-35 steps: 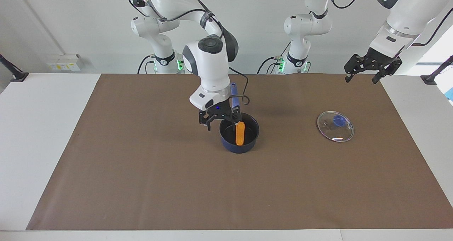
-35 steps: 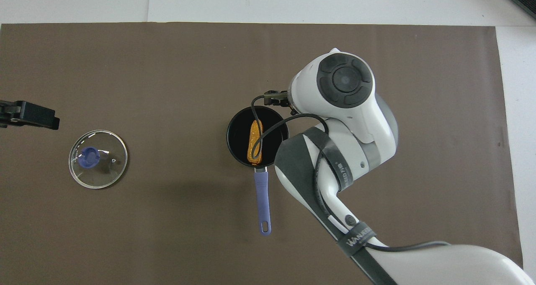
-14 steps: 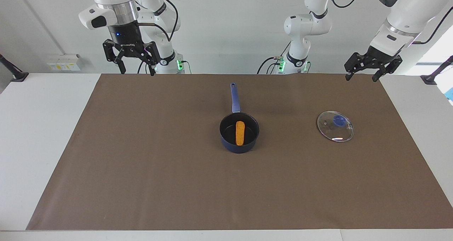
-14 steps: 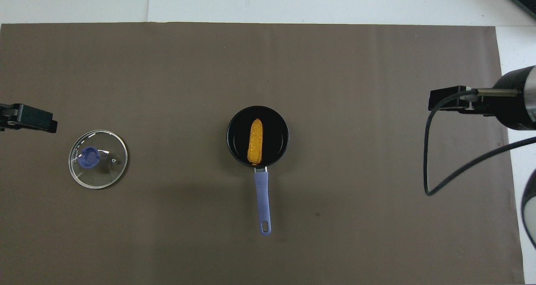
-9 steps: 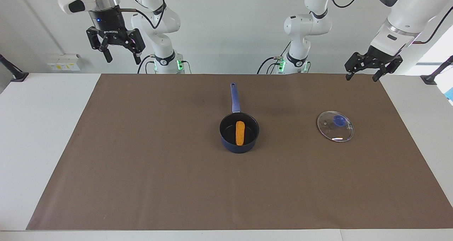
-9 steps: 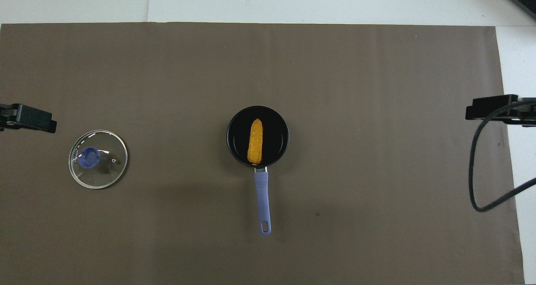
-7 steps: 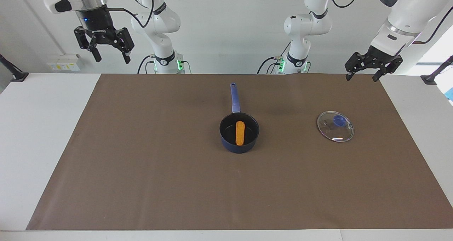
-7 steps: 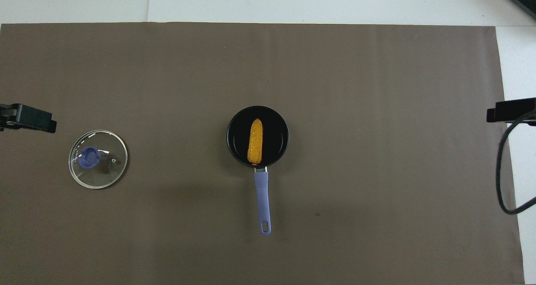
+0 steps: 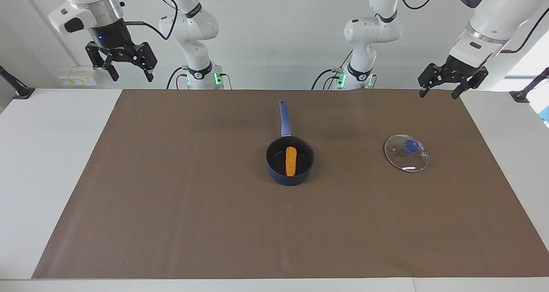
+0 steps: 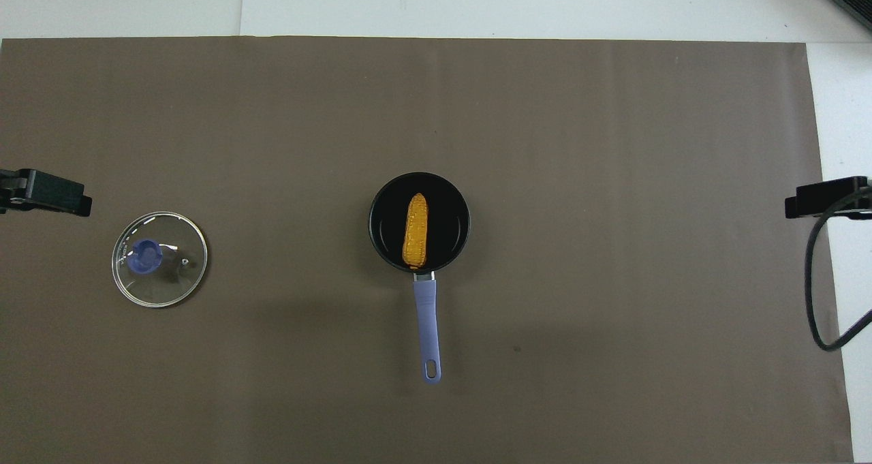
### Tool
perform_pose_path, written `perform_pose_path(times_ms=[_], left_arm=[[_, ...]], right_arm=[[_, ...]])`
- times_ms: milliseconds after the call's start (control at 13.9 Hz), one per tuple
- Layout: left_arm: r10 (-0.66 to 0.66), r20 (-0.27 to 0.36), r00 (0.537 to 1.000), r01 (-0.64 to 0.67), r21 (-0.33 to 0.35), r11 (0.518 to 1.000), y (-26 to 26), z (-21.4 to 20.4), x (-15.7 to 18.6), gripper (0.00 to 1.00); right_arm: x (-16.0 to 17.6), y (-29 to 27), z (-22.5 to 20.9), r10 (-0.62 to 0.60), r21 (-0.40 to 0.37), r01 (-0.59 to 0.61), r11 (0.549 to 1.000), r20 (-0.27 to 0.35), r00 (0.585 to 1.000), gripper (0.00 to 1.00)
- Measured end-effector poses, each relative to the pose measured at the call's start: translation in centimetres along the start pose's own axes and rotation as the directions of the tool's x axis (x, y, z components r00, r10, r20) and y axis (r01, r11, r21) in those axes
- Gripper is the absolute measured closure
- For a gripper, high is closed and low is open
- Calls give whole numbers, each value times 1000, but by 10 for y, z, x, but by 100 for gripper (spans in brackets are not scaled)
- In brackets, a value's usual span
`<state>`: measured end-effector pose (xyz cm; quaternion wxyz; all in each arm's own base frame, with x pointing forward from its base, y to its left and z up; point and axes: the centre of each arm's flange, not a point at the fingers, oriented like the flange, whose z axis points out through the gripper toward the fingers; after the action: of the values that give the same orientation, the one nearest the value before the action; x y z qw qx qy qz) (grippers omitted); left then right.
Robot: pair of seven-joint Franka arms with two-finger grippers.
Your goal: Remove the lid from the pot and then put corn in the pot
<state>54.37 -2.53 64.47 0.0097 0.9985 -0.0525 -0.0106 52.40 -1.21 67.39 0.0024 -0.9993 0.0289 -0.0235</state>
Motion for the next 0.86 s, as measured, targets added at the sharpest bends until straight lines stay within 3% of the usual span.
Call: perform_pose_path(times_ms=[864], left_arm=[[1, 1, 1000, -1, 0, 1000, 0, 0, 0, 0]], right_arm=[[-3, -11, 15, -34, -2, 34, 999, 51, 998, 0]])
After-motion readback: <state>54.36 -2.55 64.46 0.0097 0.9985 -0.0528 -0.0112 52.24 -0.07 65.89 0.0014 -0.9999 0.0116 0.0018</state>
